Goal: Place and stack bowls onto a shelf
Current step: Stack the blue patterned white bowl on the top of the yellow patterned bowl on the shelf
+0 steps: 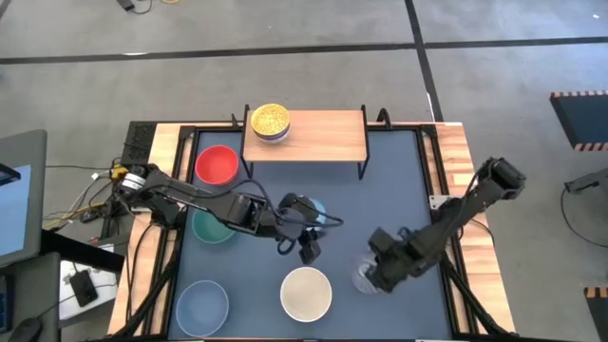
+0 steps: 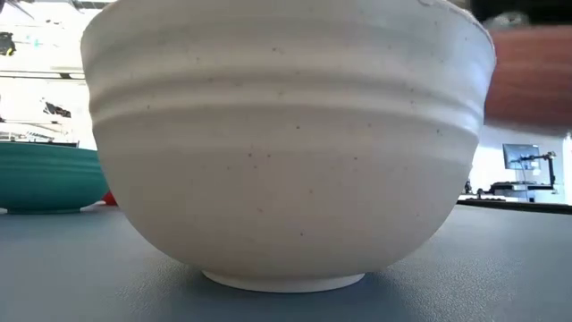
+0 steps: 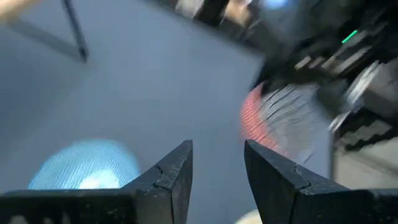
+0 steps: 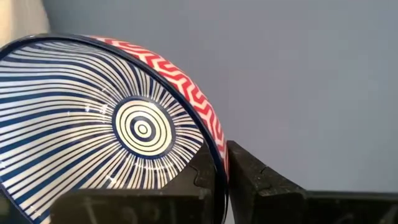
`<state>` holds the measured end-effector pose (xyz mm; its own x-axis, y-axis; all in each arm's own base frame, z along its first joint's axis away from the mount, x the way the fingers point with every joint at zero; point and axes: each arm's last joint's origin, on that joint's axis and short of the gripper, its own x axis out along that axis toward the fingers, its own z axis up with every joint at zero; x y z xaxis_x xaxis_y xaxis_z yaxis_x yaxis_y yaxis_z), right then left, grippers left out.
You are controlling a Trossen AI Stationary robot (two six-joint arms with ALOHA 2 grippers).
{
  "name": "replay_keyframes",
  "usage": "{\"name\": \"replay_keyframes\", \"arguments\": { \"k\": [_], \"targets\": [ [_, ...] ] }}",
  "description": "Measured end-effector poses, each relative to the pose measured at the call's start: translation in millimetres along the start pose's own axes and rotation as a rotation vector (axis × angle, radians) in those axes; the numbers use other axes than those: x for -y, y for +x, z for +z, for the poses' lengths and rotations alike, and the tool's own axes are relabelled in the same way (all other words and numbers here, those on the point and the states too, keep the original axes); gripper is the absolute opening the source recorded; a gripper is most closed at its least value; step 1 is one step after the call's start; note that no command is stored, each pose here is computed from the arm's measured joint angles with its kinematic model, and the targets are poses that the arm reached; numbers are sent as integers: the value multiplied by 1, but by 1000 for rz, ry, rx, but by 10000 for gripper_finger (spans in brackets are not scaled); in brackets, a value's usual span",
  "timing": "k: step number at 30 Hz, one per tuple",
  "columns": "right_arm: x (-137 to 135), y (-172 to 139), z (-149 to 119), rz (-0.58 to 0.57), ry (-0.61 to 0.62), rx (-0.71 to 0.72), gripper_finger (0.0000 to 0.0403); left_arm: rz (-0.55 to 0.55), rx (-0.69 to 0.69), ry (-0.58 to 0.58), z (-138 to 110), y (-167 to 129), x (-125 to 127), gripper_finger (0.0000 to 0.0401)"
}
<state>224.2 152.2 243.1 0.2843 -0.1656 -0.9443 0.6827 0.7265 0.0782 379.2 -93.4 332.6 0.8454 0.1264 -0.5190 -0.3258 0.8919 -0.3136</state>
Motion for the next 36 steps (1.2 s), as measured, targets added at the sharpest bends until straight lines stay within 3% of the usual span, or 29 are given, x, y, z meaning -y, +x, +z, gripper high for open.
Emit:
{"name": "replay_keyframes", "arguments": {
  "k": [8, 13, 22, 28, 36],
  "targets": [
    [1, -33, 74, 0, 76, 249, 46, 36, 58, 38, 5, 1, -2, 130],
    [5, -47, 98, -10, 63, 314, 46, 59, 66, 43, 8, 2, -7, 139],
    [8, -62, 117, -7, -1, 362, 48, 206, 79, 100, 14, 4, -24, 144],
    [11, -69, 119, -43, -25, 375, 48, 238, 95, 165, 19, 6, -30, 137],
    [11, -75, 120, -56, -233, 402, 61, 267, 90, 268, 23, 9, -38, 91]
  ]
}}
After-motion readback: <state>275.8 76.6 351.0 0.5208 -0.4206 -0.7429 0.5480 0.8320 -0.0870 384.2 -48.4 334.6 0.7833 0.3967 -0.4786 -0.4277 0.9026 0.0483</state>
